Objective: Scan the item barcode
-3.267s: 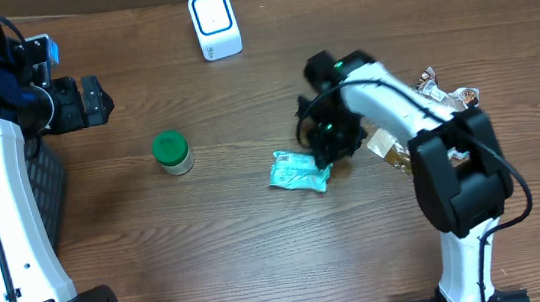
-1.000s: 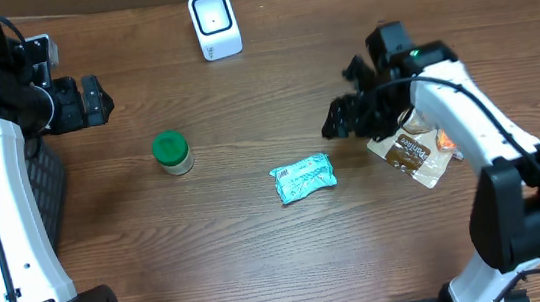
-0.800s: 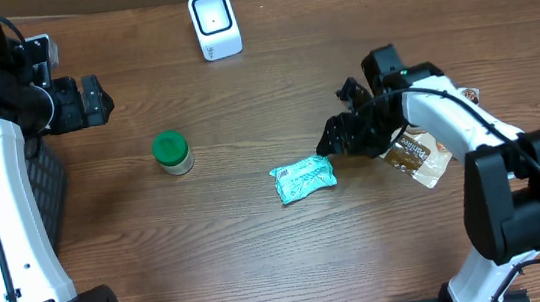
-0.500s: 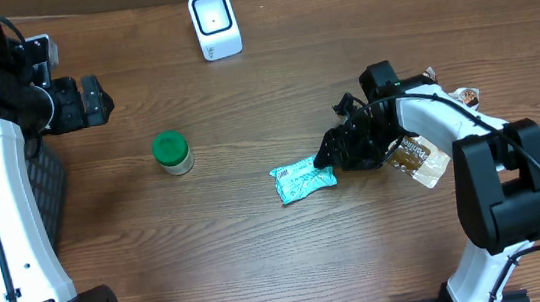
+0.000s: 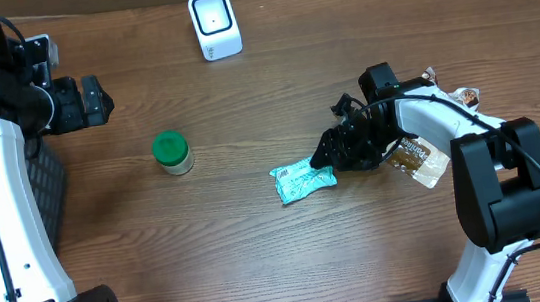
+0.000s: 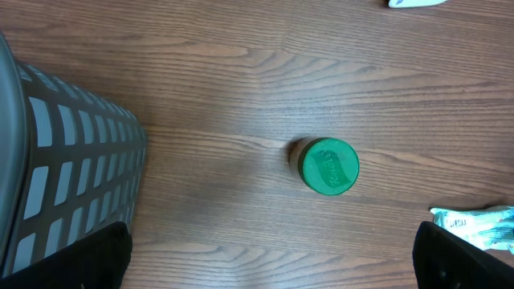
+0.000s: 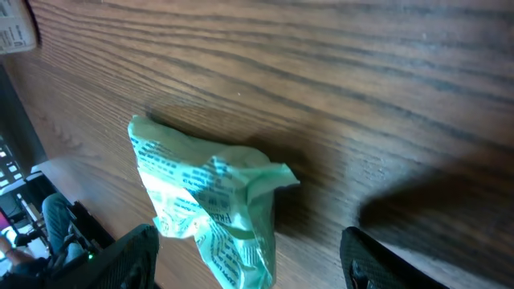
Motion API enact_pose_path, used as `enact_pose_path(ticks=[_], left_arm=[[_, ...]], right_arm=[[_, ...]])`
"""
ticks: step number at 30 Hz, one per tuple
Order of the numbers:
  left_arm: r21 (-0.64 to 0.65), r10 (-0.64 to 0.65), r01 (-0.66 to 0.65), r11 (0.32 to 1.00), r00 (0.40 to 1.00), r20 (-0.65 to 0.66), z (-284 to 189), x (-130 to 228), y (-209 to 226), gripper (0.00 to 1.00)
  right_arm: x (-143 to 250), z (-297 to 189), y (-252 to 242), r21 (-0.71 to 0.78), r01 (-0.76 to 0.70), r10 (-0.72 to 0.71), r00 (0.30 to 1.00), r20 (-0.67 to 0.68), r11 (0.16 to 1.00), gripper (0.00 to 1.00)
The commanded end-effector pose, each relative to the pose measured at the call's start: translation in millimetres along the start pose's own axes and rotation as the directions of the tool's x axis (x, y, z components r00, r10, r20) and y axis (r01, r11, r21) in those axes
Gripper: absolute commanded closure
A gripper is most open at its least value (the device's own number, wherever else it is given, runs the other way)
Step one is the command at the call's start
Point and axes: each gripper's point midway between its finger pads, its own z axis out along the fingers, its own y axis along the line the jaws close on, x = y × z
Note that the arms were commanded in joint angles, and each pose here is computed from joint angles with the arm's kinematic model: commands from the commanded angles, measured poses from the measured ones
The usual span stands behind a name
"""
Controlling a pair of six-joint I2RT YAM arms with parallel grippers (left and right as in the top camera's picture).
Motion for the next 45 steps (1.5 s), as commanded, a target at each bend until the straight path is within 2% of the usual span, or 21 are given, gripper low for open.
enact_pose_path(ticks=[1,7,14,17,20,24,29,34,45], left_arm=[[0.000,0.024,-0.024,1.000,1.000,-0.001,2,-1,-1,0.00],[0.000,0.024,-0.024,1.000,1.000,-0.001,2,-1,-1,0.01],[0.000,0.024,-0.024,1.000,1.000,-0.001,2,-1,-1,0.00],[0.000,0.024,-0.024,1.000,1.000,-0.001,2,-1,-1,0.00],[0.000,0.024,-0.024,1.000,1.000,-0.001,2,-1,-1,0.00],[0.000,0.024,-0.024,1.000,1.000,-0.001,2,-1,-1,0.01],[0.000,0.024,-0.024,1.000,1.000,-0.001,2,-1,-1,0.00],[0.000,0.024,-0.024,1.000,1.000,-0.001,2,-1,-1,0.01],[0.000,0.024,-0.024,1.000,1.000,-0.001,2,-1,-1,0.01]], right_arm=[[10,11,1,-0.015,0.014,-0.014,1.000,-0.021,1.000,0.29],[10,18,-3,-0.020,-0.045,0.045,0.999,-0.007,0.999,0.30],[6,30,8,-0.031,-0.108,0.108,0.994,0.002,0.994,0.42],[8,42,5,-0.005,-0.169,0.169,0.985,-0.014,0.986,0.56],[9,45,1,-0.003,-0.208,0.208,0.978,-0.023,0.978,0.82],[7,42,3,-0.029,-0.215,0.215,0.976,-0.024,0.976,0.95],[6,37,19,-0.110,-0.126,0.123,0.992,-0.031,0.986,0.96],[-1,15,42,-0.150,-0.055,0.060,0.998,0.029,0.987,0.96],[-10,-115,127,-0.259,0.172,-0.087,0.947,0.309,0.950,0.96]])
